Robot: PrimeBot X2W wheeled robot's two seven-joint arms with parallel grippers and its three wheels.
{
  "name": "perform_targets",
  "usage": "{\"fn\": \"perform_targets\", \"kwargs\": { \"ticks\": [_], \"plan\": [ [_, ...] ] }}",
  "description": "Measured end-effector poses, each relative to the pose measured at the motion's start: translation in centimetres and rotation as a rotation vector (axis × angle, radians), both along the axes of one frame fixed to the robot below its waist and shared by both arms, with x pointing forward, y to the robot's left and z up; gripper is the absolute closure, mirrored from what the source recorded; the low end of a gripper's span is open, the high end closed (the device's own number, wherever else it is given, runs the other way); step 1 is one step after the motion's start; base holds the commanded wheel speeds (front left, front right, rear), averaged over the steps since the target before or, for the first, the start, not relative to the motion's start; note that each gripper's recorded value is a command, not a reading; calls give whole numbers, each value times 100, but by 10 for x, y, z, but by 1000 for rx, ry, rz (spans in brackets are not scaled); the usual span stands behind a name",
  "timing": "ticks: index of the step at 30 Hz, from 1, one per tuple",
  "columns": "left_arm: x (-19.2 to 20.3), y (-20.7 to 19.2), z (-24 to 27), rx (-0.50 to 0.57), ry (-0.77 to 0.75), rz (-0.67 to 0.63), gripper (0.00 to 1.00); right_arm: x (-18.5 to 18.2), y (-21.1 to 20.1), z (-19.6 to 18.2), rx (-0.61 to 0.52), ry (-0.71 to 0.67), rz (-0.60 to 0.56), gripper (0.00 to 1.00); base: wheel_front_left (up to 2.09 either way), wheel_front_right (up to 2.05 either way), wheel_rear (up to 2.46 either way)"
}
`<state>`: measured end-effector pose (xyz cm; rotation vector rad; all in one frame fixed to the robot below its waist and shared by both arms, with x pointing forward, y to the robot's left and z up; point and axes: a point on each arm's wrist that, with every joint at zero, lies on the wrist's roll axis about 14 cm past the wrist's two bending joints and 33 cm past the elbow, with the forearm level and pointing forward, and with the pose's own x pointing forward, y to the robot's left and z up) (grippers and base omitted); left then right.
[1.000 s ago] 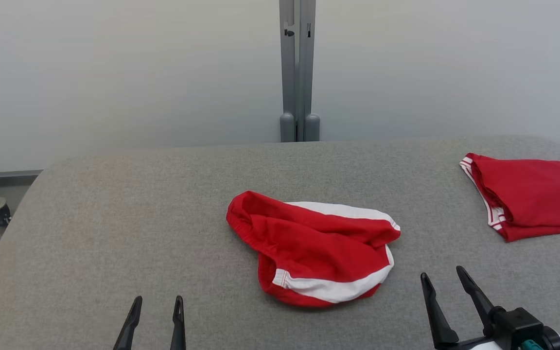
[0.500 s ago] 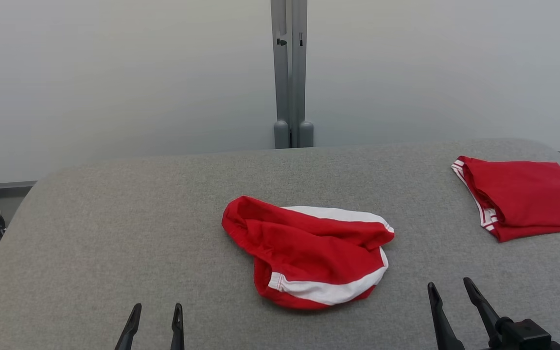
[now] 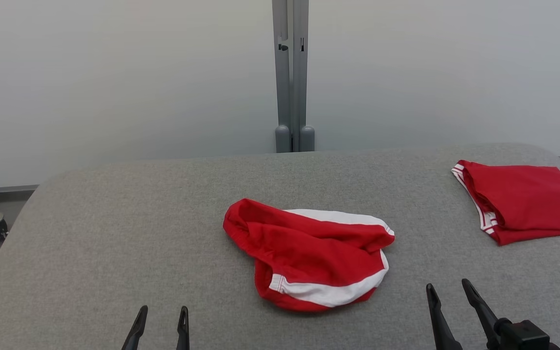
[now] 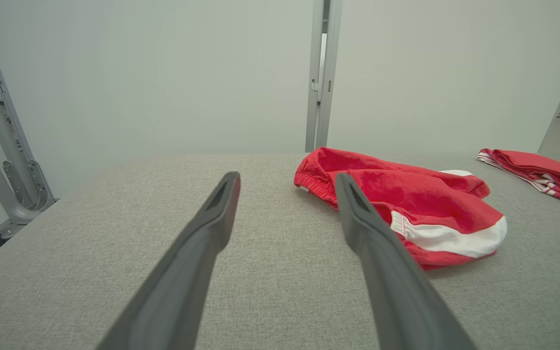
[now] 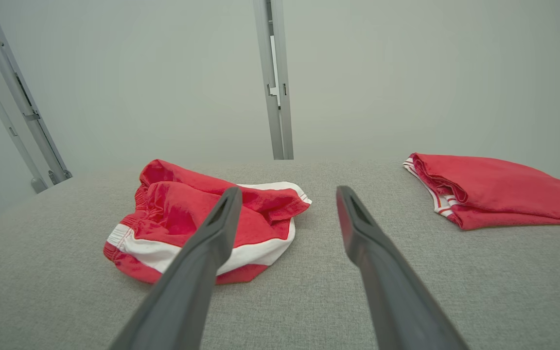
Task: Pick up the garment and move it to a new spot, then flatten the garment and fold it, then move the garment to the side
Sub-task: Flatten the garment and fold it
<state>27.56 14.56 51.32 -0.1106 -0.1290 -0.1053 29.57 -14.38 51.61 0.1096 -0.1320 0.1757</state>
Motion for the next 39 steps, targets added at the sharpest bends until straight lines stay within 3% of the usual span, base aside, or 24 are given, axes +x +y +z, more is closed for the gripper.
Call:
{"fn": "perform_targets", "kwargs": {
  "ticks": [39],
  "plan": [
    [-3, -5, -4, -2, 9, -11, 0, -2, 1, -1, -1, 3, 5, 0, 0, 0, 0]
  ]
}}
